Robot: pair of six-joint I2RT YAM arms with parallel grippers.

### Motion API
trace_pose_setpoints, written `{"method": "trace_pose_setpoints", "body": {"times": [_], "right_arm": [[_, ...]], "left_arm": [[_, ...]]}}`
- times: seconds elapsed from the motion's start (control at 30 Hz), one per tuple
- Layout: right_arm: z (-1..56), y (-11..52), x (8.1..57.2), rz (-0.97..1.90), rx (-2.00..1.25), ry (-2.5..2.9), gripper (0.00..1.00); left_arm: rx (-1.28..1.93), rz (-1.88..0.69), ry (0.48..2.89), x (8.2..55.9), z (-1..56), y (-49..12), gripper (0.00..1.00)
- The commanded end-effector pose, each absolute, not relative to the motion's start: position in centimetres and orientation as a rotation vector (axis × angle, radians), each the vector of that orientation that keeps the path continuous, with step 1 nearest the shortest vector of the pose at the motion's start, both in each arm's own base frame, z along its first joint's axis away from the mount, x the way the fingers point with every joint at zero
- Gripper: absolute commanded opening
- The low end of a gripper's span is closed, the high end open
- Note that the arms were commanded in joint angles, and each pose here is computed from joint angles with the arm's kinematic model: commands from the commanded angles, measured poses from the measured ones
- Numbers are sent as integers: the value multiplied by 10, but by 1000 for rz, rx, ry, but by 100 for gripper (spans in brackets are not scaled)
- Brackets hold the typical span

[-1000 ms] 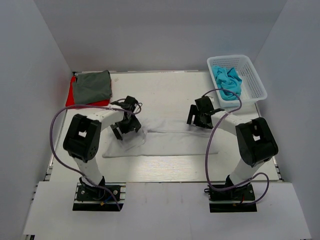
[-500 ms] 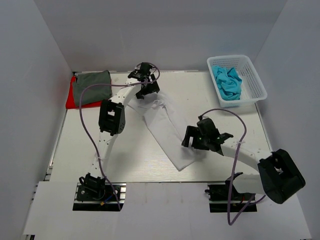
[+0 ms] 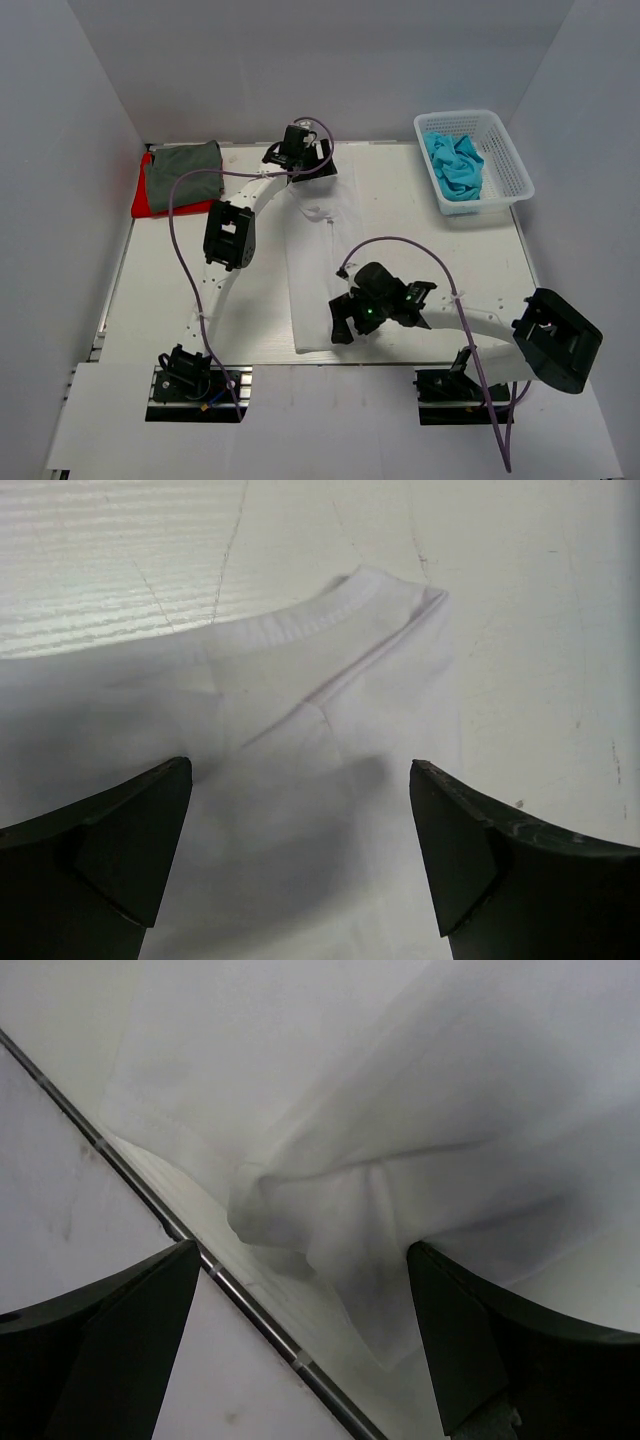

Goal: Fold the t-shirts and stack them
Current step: Rotate the tshirt 90 degrees

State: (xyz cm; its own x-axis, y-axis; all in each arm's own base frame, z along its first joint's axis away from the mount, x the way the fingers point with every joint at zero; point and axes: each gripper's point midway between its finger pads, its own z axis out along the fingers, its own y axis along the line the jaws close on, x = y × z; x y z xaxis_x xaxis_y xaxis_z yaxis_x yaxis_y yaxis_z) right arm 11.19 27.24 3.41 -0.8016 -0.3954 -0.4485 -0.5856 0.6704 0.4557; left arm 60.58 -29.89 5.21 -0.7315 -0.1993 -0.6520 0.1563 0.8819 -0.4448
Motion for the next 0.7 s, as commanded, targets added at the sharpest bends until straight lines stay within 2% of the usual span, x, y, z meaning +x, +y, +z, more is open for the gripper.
{"method": "trace_pose_setpoints", "body": {"times": [0.0, 0.1, 0.3, 0.37, 0.47, 0.57, 0.67], "right_arm": [[24, 254, 90, 776, -901, 2654, 90], [42, 260, 98, 798, -907, 2574, 90], [93, 271, 100, 927, -937, 2369, 90], [94, 267, 97, 933, -937, 2371, 90], [93, 261, 103, 885, -861, 2388, 90], [93, 269, 104, 928, -876, 2351, 90], [95, 286, 99, 1035, -957, 2288, 90]], "left_arm": [[85, -617, 2238, 616, 65, -295, 99], [95, -618, 2162, 626, 87, -297, 99], [99, -615, 1963, 647, 177, -292, 99], [111, -600, 1934, 645, 193, -289, 99], [135, -584, 1855, 636, 248, -283, 99], [161, -586, 1816, 614, 299, -275, 99], [109, -572, 1919, 559, 326, -255, 99]]}}
